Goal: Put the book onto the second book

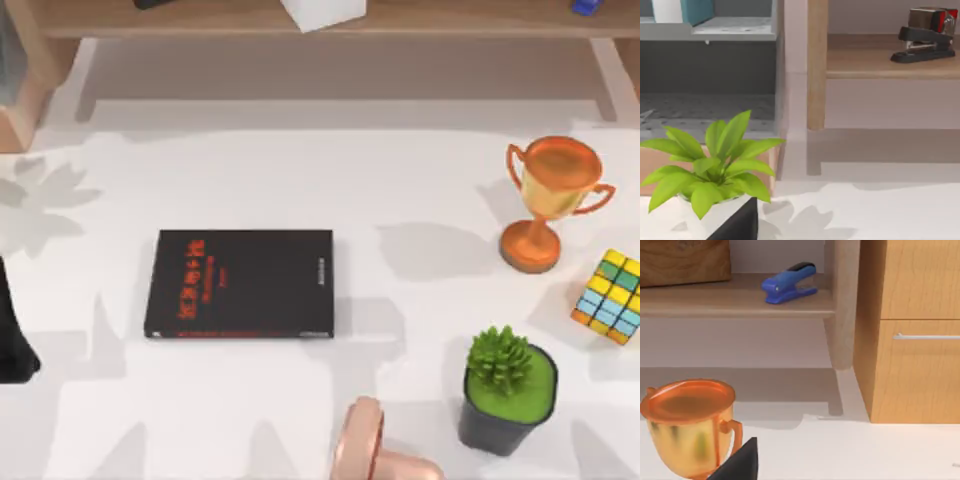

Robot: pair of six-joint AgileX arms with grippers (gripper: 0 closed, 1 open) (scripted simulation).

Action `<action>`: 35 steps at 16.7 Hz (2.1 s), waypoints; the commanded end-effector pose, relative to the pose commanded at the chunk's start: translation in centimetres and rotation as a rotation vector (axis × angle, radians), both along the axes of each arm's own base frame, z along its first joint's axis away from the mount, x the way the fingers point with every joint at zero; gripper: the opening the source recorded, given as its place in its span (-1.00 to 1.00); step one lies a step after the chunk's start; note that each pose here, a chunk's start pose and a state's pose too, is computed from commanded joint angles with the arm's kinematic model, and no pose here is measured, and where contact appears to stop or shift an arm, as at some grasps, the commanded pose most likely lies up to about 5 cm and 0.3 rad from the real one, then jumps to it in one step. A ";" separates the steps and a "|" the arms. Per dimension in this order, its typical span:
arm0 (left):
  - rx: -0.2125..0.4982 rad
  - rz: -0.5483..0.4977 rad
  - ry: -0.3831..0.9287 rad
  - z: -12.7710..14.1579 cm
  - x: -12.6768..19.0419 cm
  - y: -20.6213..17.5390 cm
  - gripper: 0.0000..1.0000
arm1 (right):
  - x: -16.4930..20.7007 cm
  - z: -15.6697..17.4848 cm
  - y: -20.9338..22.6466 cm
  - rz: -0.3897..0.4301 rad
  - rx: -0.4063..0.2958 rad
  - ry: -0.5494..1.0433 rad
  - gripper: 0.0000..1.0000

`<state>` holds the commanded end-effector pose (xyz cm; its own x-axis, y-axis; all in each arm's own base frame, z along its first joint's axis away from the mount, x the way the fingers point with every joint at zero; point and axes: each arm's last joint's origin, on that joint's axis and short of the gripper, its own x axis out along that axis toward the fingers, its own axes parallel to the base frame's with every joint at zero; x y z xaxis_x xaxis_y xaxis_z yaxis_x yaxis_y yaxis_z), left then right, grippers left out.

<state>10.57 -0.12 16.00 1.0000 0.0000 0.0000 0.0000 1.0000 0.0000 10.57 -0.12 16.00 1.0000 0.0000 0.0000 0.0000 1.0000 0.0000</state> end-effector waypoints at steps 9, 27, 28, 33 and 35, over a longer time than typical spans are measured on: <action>0.001 -0.060 -0.075 7.4 1.3 0.3 1.00 | 0.0 0.0 0.0 0.000 0.000 0.000 1.00; -0.021 -0.023 0.010 10.1 32.0 16.6 1.00 | 0.0 0.0 0.0 0.000 0.000 0.000 1.00; -0.021 -0.021 0.009 9.5 32.5 17.3 1.00 | 0.0 0.0 0.0 0.000 0.000 0.000 1.00; -0.019 -0.017 0.005 8.8 33.3 18.3 1.00 | 0.0 0.0 0.0 0.000 0.000 0.000 1.00; -0.021 -0.020 0.009 8.7 33.3 18.0 1.00 | 0.0 0.0 0.0 0.000 0.000 0.000 1.00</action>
<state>43.88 17.90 24.71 0.9998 -0.0204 -0.0089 0.0202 0.9996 -0.0211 10.57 -0.12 16.00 1.0000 0.0000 0.0000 0.0000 1.0000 0.0000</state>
